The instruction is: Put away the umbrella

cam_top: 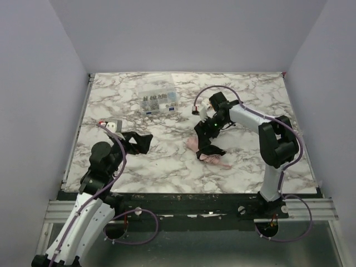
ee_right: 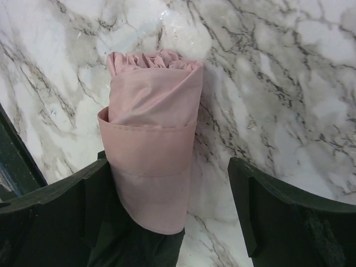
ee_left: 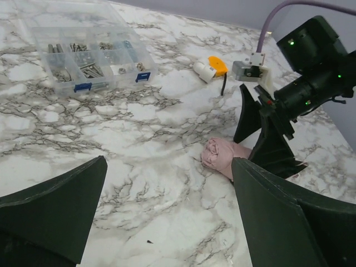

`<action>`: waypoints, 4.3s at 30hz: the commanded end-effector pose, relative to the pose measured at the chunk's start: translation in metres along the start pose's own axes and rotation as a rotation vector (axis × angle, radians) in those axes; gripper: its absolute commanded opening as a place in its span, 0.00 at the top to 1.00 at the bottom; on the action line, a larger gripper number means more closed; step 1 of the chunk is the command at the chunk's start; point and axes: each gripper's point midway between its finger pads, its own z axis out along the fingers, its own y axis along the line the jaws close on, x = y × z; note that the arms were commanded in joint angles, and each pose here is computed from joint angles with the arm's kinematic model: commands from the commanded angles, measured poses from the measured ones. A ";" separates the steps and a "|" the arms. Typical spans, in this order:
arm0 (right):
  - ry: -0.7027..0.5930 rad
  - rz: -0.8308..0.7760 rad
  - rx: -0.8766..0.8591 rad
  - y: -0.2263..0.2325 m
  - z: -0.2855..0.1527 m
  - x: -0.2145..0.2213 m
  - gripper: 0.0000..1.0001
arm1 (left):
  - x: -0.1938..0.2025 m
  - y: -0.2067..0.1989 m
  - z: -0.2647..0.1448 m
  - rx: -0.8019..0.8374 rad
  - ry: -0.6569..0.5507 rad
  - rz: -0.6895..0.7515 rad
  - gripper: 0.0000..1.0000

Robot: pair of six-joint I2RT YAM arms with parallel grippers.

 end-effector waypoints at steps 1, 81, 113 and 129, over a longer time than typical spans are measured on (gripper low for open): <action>0.043 0.064 -0.043 0.012 0.009 0.018 0.16 | 0.006 -0.005 -0.021 0.029 -0.032 -0.066 0.01; -0.080 0.243 -0.119 0.036 0.015 -0.017 0.31 | 0.049 -0.045 -0.024 0.263 0.118 -0.321 0.01; -0.315 0.182 0.059 -0.018 -0.063 -0.043 0.33 | 0.055 -0.060 -0.007 0.322 0.265 -0.368 0.01; -1.015 0.063 0.446 0.066 -0.306 -0.078 0.00 | -0.088 -0.051 -0.030 0.124 0.140 0.046 0.01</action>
